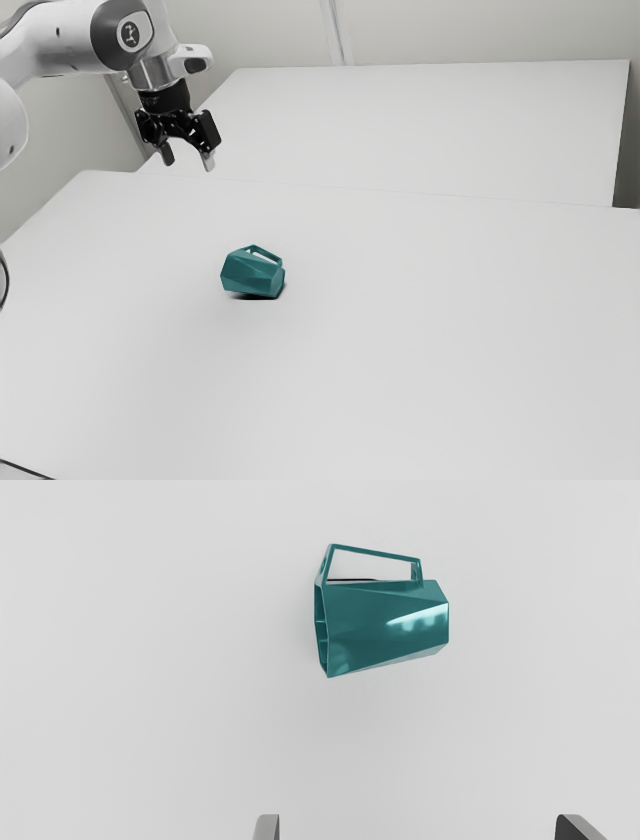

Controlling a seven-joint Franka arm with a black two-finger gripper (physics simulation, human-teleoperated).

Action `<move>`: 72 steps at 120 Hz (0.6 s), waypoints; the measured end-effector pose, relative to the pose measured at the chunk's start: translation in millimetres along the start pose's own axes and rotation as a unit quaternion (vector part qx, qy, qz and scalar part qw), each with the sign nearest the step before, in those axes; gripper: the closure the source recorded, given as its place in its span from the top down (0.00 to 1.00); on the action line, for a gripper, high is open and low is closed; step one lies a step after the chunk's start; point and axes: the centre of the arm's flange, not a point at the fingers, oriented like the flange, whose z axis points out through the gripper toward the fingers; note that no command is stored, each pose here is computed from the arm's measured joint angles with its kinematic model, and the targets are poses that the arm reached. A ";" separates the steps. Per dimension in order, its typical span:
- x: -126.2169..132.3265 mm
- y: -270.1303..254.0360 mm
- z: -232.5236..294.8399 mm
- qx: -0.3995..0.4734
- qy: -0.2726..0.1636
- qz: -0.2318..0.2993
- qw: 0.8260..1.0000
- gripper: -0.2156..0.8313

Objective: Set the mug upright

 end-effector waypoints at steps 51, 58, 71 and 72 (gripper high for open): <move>-2.6 -10.8 -1.8 0.000 0.003 -0.008 1.000 0.79; -4.6 -22.8 -1.5 -0.015 0.005 -0.015 1.000 0.79; -14.3 -77.2 9.3 -0.083 0.014 -0.050 0.995 0.79; -14.6 -80.8 10.8 -0.088 0.014 -0.052 0.995 0.79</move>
